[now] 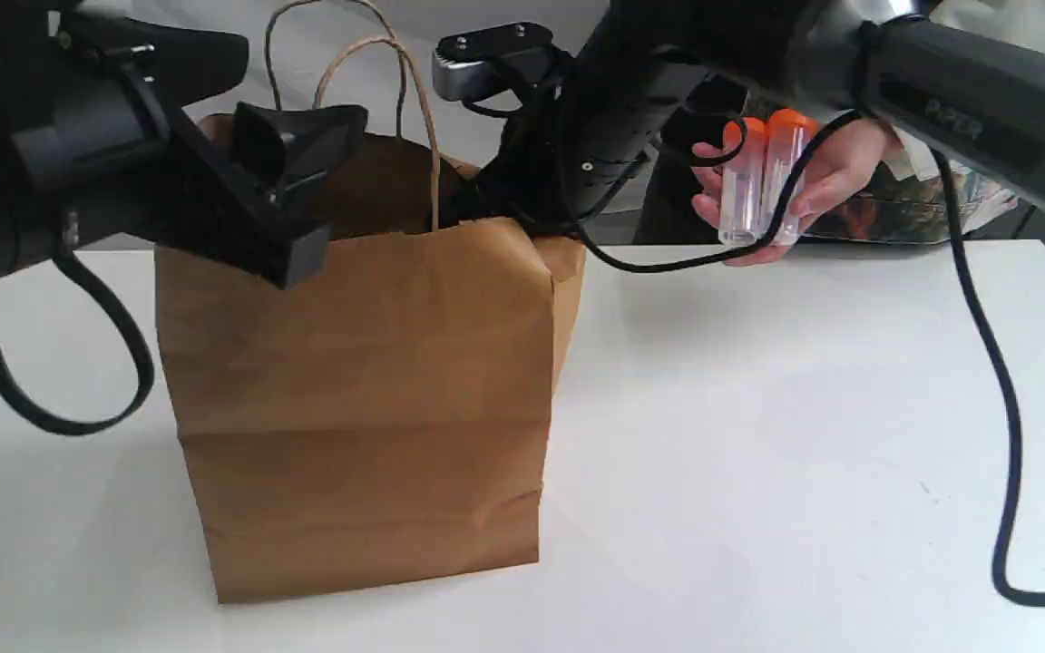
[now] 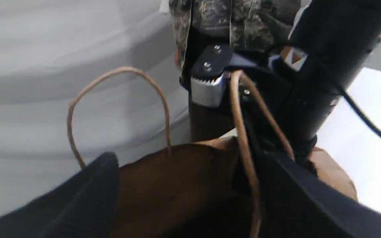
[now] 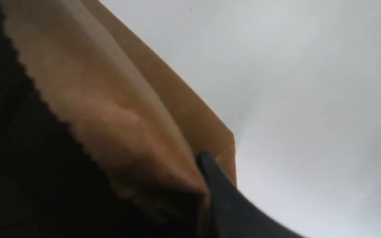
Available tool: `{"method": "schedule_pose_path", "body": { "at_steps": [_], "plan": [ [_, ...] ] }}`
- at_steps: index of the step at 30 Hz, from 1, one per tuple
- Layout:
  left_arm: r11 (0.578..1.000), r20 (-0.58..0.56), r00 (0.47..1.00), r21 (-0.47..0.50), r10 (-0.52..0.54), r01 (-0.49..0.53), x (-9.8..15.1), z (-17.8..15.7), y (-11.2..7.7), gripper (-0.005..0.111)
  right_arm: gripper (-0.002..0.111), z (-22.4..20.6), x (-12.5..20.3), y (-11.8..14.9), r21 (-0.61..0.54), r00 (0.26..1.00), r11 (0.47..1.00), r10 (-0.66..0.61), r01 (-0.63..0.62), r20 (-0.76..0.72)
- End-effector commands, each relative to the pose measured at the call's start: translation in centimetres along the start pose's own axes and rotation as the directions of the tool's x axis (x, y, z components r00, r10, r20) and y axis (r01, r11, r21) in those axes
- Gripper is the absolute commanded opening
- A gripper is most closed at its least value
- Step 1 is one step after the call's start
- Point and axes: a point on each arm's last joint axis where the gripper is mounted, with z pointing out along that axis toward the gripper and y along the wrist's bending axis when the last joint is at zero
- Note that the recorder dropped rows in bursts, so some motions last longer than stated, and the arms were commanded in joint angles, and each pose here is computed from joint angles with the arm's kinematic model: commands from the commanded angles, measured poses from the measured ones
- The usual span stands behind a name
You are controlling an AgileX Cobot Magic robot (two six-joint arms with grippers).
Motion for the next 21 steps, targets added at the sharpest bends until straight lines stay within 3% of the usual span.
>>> {"method": "schedule_pose_path", "body": {
  "at_steps": [1, 3, 5, 8, 10, 16, 21],
  "plan": [
    [1.0, -0.066, 0.998, 0.018, -0.021, 0.022, 1.0, 1.1, -0.5, 0.063, 0.0, -0.2, 0.1, 0.1, 0.007, 1.0, 1.0, -0.013, 0.013, -0.016],
    [0.999, -0.087, 0.996, 0.039, -0.012, 0.016, 1.3, 1.5, -1.1, 0.059, 0.0, -0.3, 0.2, 0.1, 0.006, 1.0, 1.0, -0.013, 0.013, -0.019],
    [0.998, -0.108, 0.994, 0.06, 0.004, 0.003, 1.5, 1.7, -1.7, 0.046, 0.0, -0.3, 0.2, 0.1, 0.004, 1.0, 1.0, -0.013, 0.013, -0.025],
    [0.998, -0.119, 0.993, 0.061, 0.002, 0.006, 1.5, 1.4, -1.7, 0.015, 0.0, -0.3, 0.4, 0.1, 0.007, 0.999, 1.0, -0.017, 0.017, -0.042],
    [0.998, -0.104, 0.995, 0.057, 0.001, 0.005, 1.0, 0.9, -1.6, 0.0, 0.0, -0.3, 0.6, 0.0, 0.018, 0.997, 1.0, -0.021, 0.022, -0.069],
    [0.999, -0.129, 0.991, 0.028, -0.042, 0.046, -4.5, -0.5, -0.1, 0.0, 0.0, -0.7, 1.6, -1.2, 0.162, 0.983, 0.987, 0.039, -0.009, -0.181],
    [0.998, -0.172, 0.984, 0.037, -0.039, 0.046, -9.8, 0.0, 1.0, 0.0, 0.0, -2.0, 1.4, -1.5, 0.203, 0.984, 0.978, 0.084, -0.051, -0.155]
  ]
}}
